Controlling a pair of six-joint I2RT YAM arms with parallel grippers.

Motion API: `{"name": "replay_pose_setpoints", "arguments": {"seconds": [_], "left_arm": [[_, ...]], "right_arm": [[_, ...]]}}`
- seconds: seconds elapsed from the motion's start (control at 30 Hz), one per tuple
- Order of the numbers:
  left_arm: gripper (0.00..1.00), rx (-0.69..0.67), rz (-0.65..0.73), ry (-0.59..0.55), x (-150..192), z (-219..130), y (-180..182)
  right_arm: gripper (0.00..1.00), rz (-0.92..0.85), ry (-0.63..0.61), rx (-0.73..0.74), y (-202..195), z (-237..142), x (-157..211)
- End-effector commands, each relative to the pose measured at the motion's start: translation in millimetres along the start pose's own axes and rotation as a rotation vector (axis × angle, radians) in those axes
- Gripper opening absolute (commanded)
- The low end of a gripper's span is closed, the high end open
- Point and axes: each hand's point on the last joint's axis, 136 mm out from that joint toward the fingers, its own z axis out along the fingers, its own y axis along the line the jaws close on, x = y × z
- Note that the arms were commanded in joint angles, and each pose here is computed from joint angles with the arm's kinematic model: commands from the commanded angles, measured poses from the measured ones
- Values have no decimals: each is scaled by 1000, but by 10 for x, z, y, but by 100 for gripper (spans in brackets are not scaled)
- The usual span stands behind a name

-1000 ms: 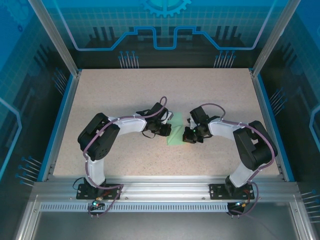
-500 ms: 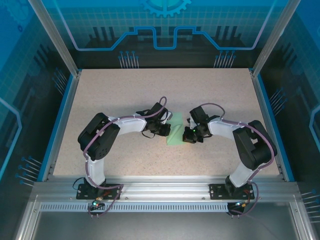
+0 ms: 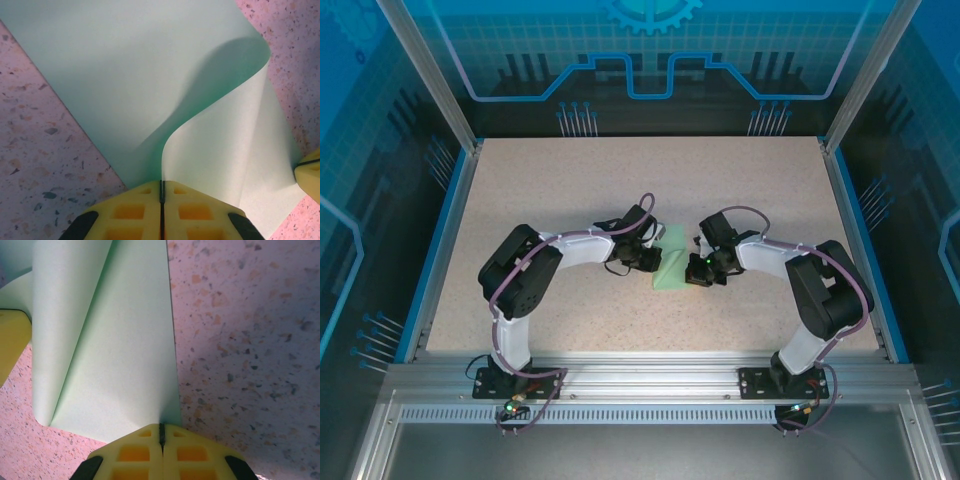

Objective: Fold a paper plane with a square sheet of paper (fold left side to right side)
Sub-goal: Fold the triangle a second time at the center of the table.

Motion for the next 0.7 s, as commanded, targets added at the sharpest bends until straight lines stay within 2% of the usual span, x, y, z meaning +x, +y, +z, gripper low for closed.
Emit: {"name": "replay_pose_setpoints", "arguments": {"seconds": [0.0, 0.37, 0.67], "left_arm": [[8, -11, 4, 14, -25, 37, 54], [8, 9, -13, 72, 170, 139, 71], [8, 13, -22, 102, 278, 184, 90]], "right_arm": [[0, 8, 64, 79, -166, 73, 168], [0, -5, 50, 60, -120, 49, 131], [0, -51, -93, -130, 234, -232, -180]]}}
